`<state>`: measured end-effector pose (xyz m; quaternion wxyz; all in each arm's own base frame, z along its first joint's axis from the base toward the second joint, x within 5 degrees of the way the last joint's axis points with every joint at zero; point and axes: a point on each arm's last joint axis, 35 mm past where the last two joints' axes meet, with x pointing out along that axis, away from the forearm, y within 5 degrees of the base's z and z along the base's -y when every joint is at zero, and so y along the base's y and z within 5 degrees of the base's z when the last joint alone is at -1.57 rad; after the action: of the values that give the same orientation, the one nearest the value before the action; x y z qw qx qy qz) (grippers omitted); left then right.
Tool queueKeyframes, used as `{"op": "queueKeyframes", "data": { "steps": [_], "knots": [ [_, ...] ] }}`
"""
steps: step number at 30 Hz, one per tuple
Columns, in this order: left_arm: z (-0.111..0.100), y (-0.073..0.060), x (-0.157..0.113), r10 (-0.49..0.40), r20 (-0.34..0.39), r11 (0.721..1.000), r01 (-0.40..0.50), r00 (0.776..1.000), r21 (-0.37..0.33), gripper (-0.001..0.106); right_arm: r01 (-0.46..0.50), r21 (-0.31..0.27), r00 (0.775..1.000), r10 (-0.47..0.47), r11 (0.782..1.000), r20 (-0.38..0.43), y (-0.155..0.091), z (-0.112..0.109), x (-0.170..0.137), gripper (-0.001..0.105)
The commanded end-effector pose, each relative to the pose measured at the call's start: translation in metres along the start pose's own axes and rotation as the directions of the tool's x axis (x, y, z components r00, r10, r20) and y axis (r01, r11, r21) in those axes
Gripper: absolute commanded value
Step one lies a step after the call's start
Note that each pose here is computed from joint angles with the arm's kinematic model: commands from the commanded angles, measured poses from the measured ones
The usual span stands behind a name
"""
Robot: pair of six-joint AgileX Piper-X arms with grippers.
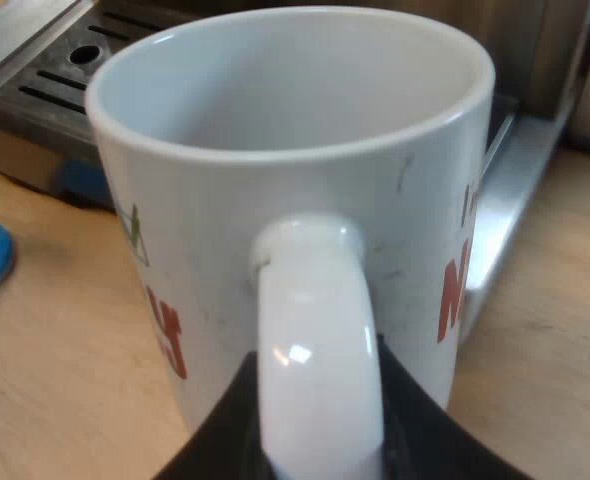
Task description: Remove mug from coffee machine
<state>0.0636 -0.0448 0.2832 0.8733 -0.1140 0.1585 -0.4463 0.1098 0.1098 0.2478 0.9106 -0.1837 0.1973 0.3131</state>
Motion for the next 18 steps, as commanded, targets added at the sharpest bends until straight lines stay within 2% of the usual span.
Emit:
{"op": "queueKeyframes", "data": {
  "steps": [1, 6, 10, 12, 16, 18],
  "knots": [
    [0.002, -0.006, 0.0, -0.061, -0.02, 0.998, 0.061, 0.998, -0.001, 0.087, 0.073, 0.035, 0.997, -0.074, 0.997, 0.029, -0.01, 0.007, -0.032, 0.0],
    [0.0, -0.009, 0.001, -0.103, -0.039, 0.995, 0.104, 0.994, 0.003, 0.087, 0.116, 0.055, 0.993, -0.116, 0.992, 0.005, -0.014, 0.004, -0.047, 0.0],
    [-0.005, -0.01, 0.004, -0.137, -0.066, 0.989, 0.141, 0.988, 0.047, 0.087, 0.146, 0.057, 0.989, -0.146, 0.988, 0.006, -0.016, 0.003, -0.05, 0.0],
    [-0.01, -0.007, 0.006, -0.135, -0.08, 0.989, 0.139, 0.988, 0.048, 0.087, 0.185, 0.056, 0.983, -0.185, 0.981, -0.002, -0.017, 0.002, -0.049, 0.0],
    [-0.022, -0.001, 0.012, -0.131, -0.096, 0.99, 0.135, 0.987, 0.037, 0.087, 0.32, 0.044, 0.947, -0.318, 0.947, -0.038, -0.02, -0.004, -0.047, 0.0],
    [-0.027, 0.002, 0.015, -0.13, -0.097, 0.99, 0.134, 0.987, 0.036, 0.087, 0.336, 0.037, 0.941, -0.334, 0.941, -0.051, -0.019, -0.011, -0.043, 0.0]
  ]
}}
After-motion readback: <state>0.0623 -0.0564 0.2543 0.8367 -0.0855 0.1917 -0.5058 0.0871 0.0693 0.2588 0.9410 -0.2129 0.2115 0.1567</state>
